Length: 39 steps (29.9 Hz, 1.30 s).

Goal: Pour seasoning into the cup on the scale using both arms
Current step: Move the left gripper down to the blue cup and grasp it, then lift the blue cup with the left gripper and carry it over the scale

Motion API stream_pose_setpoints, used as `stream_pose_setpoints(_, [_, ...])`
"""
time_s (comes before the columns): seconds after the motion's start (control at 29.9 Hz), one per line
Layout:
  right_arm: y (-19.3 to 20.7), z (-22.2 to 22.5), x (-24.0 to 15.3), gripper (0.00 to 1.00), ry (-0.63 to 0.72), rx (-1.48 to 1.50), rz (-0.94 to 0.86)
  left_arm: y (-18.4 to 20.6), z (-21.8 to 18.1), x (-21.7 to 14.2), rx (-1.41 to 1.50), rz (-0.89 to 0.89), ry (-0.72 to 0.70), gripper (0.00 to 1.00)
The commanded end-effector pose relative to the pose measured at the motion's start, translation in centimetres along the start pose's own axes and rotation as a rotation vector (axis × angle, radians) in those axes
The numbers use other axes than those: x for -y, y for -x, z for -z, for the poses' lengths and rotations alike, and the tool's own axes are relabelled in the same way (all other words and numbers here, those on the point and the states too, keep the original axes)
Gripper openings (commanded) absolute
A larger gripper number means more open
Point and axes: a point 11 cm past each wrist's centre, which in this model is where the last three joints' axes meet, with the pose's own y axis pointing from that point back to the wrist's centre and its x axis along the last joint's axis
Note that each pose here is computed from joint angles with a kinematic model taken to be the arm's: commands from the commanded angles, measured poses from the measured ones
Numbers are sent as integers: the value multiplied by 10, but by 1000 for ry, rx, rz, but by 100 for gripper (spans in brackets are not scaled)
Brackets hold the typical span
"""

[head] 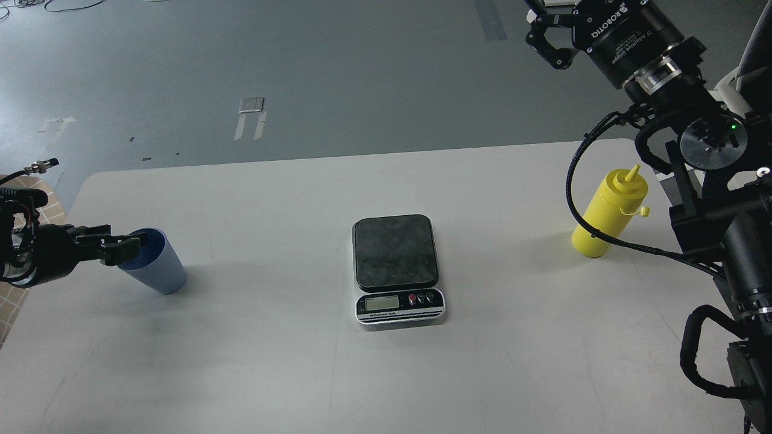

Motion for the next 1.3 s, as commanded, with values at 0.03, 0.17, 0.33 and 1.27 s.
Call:
stream_pose_setpoints(0.03, [0, 0, 0, 100, 0, 2, -1, 1, 0, 0, -25, 8, 3, 50])
stream_pose_setpoints(0.17, [0, -1, 0, 100, 0, 2, 0, 5, 0, 0, -41, 46, 3, 20])
stream_pose_setpoints(0.33, [0, 0, 0, 100, 0, 1, -1, 7, 0, 0, -44, 66, 6, 0])
stream_pose_setpoints(1.27, [-4, 8, -3, 100, -28, 6, -12, -222, -181, -8, 163, -243, 449, 0])
